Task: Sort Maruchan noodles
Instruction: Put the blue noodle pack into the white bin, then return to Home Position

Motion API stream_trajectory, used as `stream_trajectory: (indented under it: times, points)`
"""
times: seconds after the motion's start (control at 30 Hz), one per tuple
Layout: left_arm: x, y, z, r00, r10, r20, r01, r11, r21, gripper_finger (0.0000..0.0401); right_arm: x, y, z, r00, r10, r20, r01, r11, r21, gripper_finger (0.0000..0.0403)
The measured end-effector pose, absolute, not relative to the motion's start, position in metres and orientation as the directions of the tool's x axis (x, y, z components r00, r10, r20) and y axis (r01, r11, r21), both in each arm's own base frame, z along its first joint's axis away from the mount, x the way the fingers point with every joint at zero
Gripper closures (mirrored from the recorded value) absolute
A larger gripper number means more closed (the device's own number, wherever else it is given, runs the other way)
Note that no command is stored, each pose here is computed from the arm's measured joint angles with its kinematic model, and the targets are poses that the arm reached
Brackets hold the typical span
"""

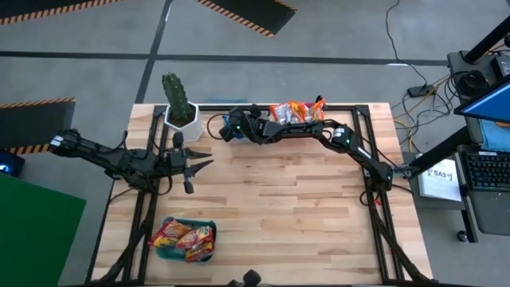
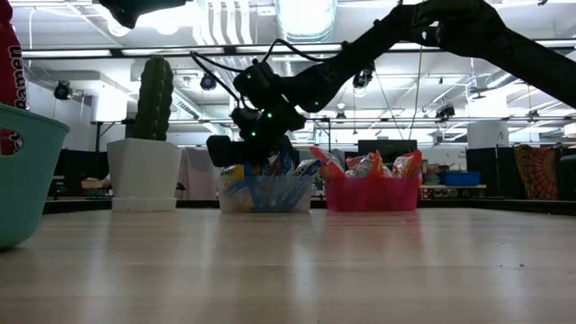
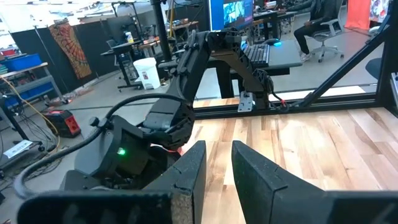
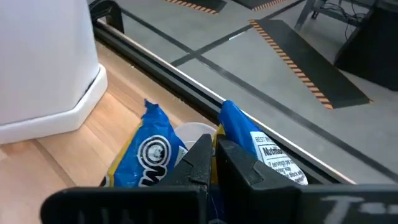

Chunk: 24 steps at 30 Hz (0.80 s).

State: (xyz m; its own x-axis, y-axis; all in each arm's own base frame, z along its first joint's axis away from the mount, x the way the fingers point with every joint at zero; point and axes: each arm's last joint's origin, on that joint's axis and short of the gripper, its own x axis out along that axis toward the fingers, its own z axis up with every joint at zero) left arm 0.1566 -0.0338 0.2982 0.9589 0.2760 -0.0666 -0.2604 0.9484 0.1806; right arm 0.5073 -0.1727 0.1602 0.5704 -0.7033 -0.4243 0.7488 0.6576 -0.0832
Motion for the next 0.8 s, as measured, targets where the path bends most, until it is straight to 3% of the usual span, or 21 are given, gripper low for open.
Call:
stream_trajectory:
  times: [0.27, 0.6, 0.7, 0.8]
  points:
    - [0.157, -0.034, 0.298, 0.959, 0.276, -0.069, -0.26, 0.948, 0.183, 0.0341, 0.516, -0.168, 0.183, 0.606, -0.698, -0.381, 0.735, 0.675, -0.067, 0.039]
    - [0.157, -0.034, 0.298, 0.959, 0.276, -0.07, -0.26, 0.948, 0.183, 0.0341, 0.504, -0.169, 0.154, 0.59, -0.706, -0.392, 0.766, 0.643, -0.007, 0.039]
    - [0.157, -0.034, 0.298, 0.959, 0.276, -0.07, -0.259, 0.948, 0.183, 0.0341, 0.501, -0.17, 0.168, 0.598, -0.705, -0.381, 0.757, 0.653, -0.02, 0.039]
    - [0.157, -0.034, 0.298, 0.959, 0.276, -0.07, -0.26, 0.949, 0.179, 0.0341, 0.496, -0.163, 0.207, 0.623, -0.708, -0.333, 0.74, 0.671, -0.042, 0.039]
